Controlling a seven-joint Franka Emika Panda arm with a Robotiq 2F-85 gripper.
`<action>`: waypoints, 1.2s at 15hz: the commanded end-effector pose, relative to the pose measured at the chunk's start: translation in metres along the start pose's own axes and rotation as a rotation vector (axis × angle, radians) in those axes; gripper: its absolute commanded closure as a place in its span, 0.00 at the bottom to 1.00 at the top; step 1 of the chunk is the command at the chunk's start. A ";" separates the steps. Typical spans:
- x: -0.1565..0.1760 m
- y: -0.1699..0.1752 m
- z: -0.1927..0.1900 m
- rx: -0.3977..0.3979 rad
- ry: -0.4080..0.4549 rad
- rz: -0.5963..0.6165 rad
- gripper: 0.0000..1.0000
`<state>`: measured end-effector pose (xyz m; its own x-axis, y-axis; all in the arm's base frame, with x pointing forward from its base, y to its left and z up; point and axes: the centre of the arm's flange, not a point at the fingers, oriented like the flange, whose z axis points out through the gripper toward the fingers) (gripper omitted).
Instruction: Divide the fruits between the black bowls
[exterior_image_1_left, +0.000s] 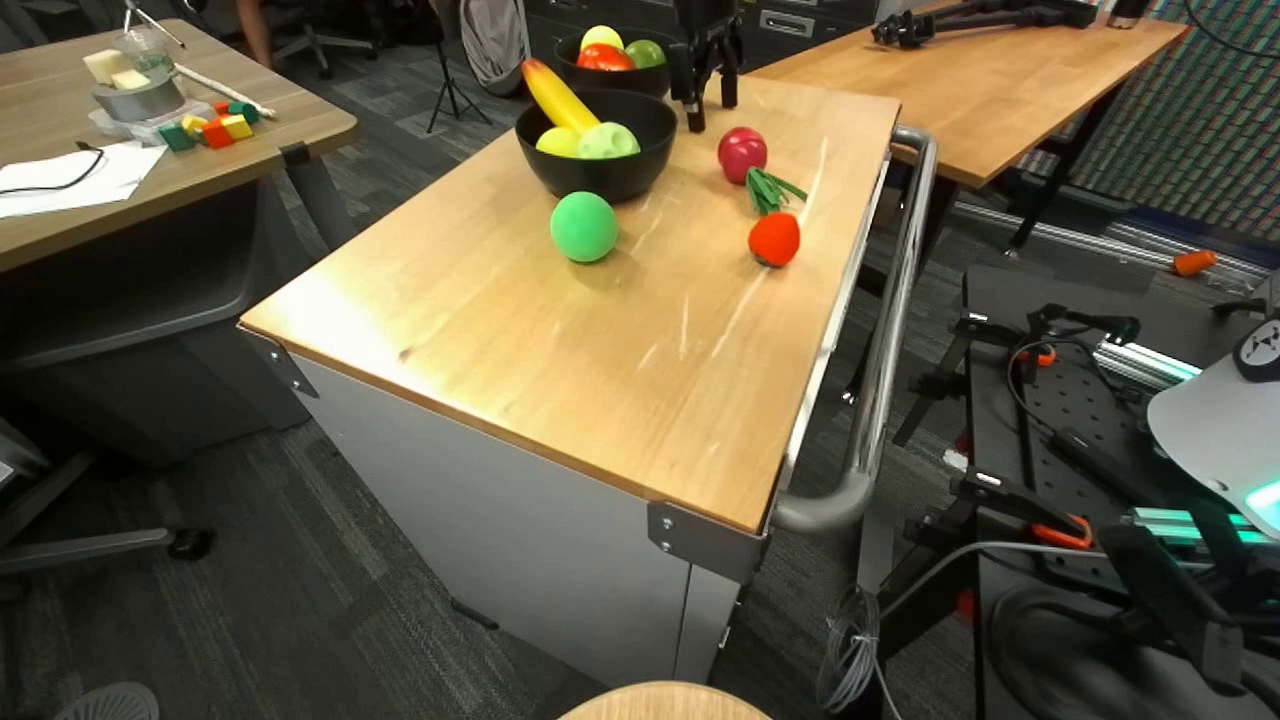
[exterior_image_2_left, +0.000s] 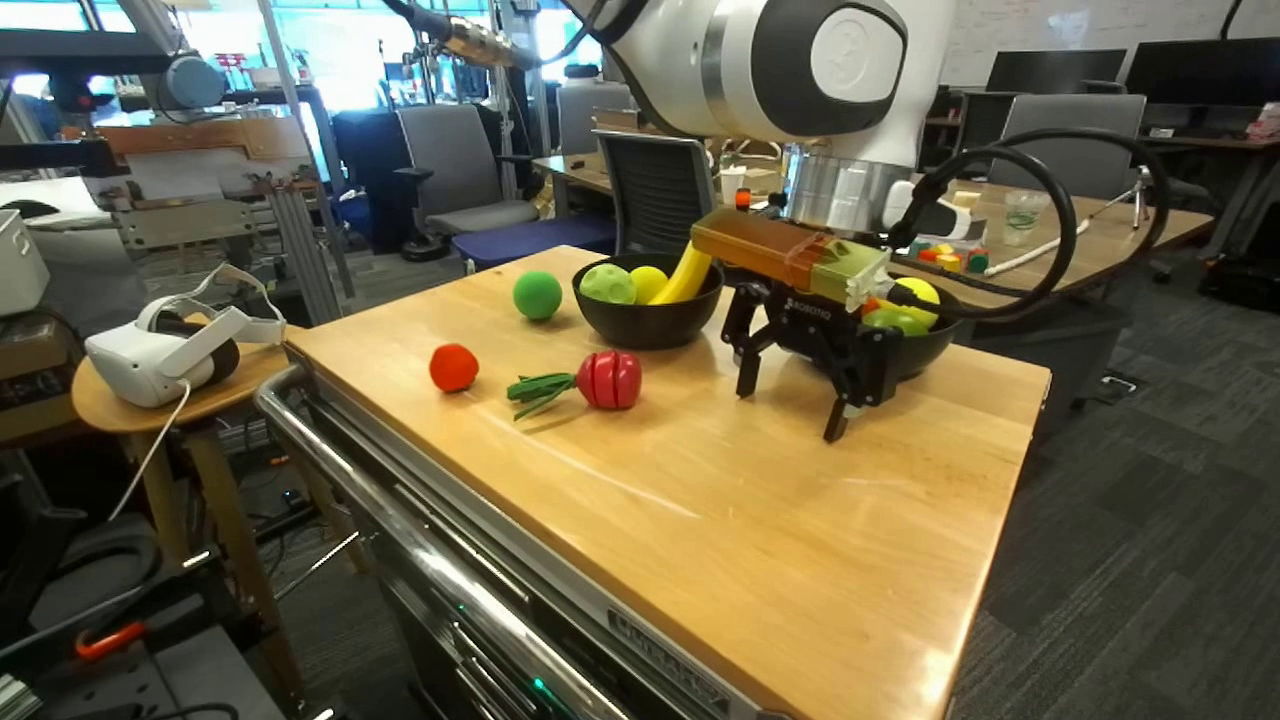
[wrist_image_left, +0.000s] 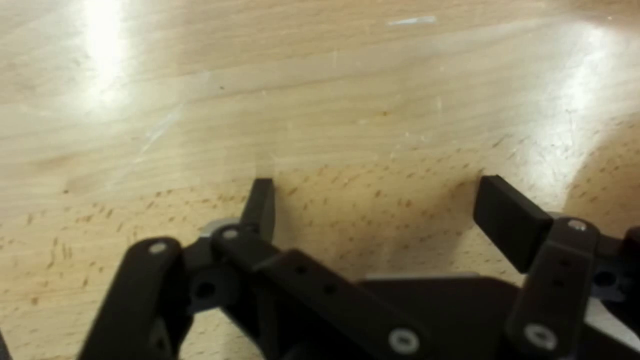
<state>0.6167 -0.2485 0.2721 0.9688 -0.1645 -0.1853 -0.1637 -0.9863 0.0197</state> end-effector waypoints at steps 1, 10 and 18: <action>-0.025 -0.018 -0.018 -0.017 0.010 -0.035 0.00; -0.150 -0.066 -0.092 -0.213 0.274 0.136 0.00; -0.148 -0.073 -0.089 -0.205 0.383 0.067 0.00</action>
<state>0.5019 -0.1528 0.3852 0.9627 -0.1825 0.1999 -0.2257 -0.9488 0.2208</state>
